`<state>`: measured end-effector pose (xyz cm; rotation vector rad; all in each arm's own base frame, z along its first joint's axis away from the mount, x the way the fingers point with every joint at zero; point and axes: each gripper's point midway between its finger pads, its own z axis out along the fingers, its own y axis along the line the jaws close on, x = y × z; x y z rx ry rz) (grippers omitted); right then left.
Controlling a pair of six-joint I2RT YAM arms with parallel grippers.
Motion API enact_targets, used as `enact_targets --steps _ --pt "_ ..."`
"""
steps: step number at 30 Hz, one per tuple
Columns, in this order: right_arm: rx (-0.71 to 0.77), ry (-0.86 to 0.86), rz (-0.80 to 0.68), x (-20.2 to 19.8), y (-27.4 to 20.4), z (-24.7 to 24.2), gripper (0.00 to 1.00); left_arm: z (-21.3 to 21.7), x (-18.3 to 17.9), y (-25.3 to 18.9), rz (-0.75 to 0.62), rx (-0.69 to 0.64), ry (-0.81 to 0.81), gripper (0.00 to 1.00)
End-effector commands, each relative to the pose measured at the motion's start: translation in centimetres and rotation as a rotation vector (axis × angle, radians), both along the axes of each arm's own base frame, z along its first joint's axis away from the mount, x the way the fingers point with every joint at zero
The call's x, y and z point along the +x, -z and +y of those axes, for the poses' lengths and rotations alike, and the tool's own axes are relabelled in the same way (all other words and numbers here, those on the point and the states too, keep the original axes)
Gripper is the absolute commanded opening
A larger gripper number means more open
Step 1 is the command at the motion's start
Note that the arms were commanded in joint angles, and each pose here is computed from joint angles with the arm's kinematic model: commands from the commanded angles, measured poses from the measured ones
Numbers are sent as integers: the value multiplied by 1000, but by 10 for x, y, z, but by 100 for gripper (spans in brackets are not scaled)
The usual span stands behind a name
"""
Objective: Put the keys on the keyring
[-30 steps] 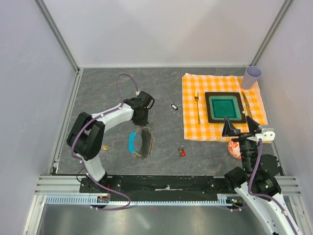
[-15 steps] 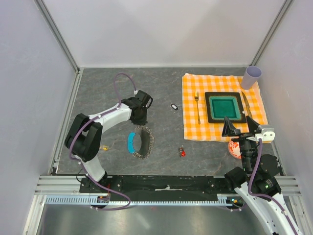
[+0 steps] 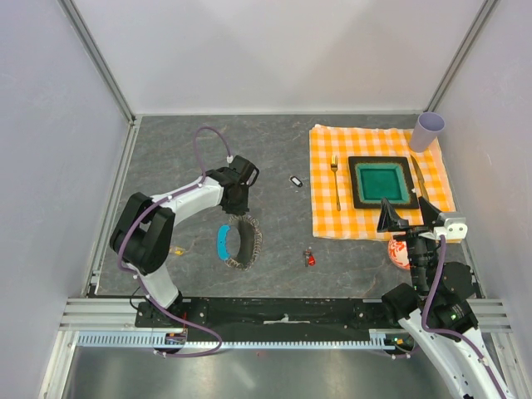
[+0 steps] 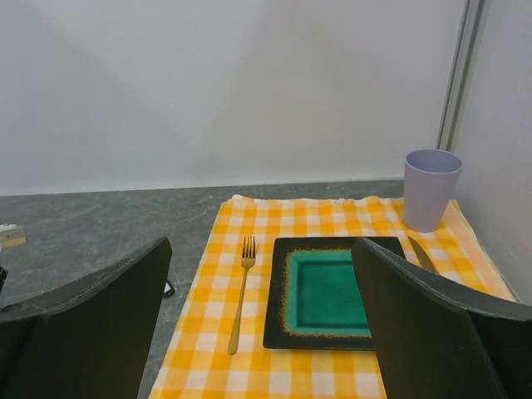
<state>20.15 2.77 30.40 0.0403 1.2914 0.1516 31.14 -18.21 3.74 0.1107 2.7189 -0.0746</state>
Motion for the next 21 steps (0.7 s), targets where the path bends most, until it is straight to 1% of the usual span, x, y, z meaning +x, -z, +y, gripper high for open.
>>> enact_targets --steps 1,9,15,21 --pt "12 -12 -38 -2 -9 1 98 -2 10 -4 -32 -16 -16 22" --pt "12 -9 -38 -2 -9 0 98 -3 9 6 -11 -9 -14 20" --pt "11 -10 -38 -2 -9 1 98 -9 11 4 -18 -40 -1 18" --pt "9 -13 -39 -2 -9 1 98 -12 11 7 -14 -54 4 13"
